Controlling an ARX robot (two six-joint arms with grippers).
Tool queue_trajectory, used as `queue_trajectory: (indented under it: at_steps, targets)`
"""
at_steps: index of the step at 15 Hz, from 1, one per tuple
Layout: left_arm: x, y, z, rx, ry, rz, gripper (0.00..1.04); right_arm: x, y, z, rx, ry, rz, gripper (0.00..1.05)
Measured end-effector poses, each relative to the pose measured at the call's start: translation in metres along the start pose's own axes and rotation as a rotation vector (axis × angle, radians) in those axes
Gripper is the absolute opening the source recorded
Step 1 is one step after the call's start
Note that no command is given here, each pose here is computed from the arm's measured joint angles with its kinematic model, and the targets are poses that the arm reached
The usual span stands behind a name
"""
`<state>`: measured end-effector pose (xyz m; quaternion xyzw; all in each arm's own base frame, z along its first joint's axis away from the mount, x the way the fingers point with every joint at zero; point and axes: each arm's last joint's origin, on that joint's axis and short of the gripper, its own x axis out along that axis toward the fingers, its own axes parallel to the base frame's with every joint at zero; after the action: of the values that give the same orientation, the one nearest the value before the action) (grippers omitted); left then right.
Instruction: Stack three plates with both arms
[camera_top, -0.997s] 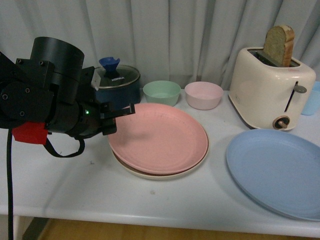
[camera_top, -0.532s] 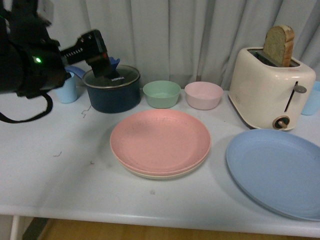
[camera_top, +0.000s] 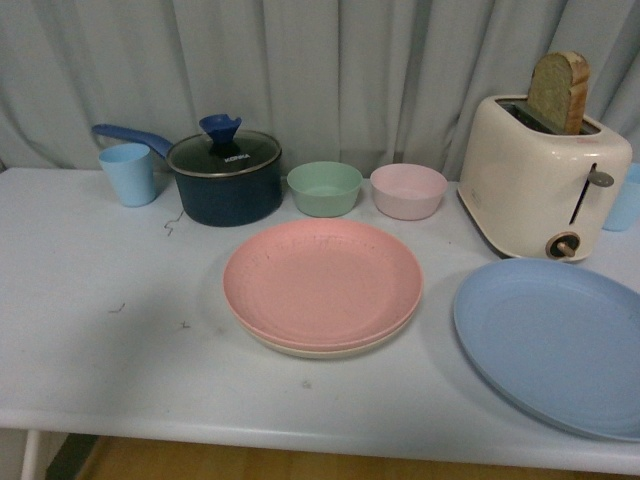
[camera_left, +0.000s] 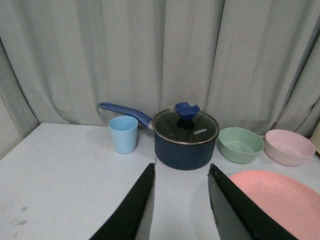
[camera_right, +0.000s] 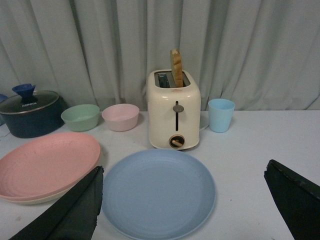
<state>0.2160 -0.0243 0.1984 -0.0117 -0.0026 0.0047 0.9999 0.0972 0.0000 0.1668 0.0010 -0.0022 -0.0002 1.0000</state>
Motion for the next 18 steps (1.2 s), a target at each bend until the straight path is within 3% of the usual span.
queue_trajectory:
  at_steps: [3,9,14,18]
  targets:
    - [-0.025,0.009,-0.013,0.01,0.019,-0.01,0.02,0.0,0.0,0.0,0.0,0.0,0.0,0.98]
    - [-0.054,0.026,-0.021,0.009,0.015,0.005,0.02,0.0,0.0,0.0,0.0,0.0,0.0,0.98]
    - [-0.071,0.026,-0.036,0.009,0.032,-0.009,0.02,0.0,0.0,0.0,0.0,0.0,0.0,0.98]
    - [-0.082,0.026,-0.03,0.009,0.001,-0.01,0.02,0.0,0.0,0.0,0.0,0.0,0.0,0.98]
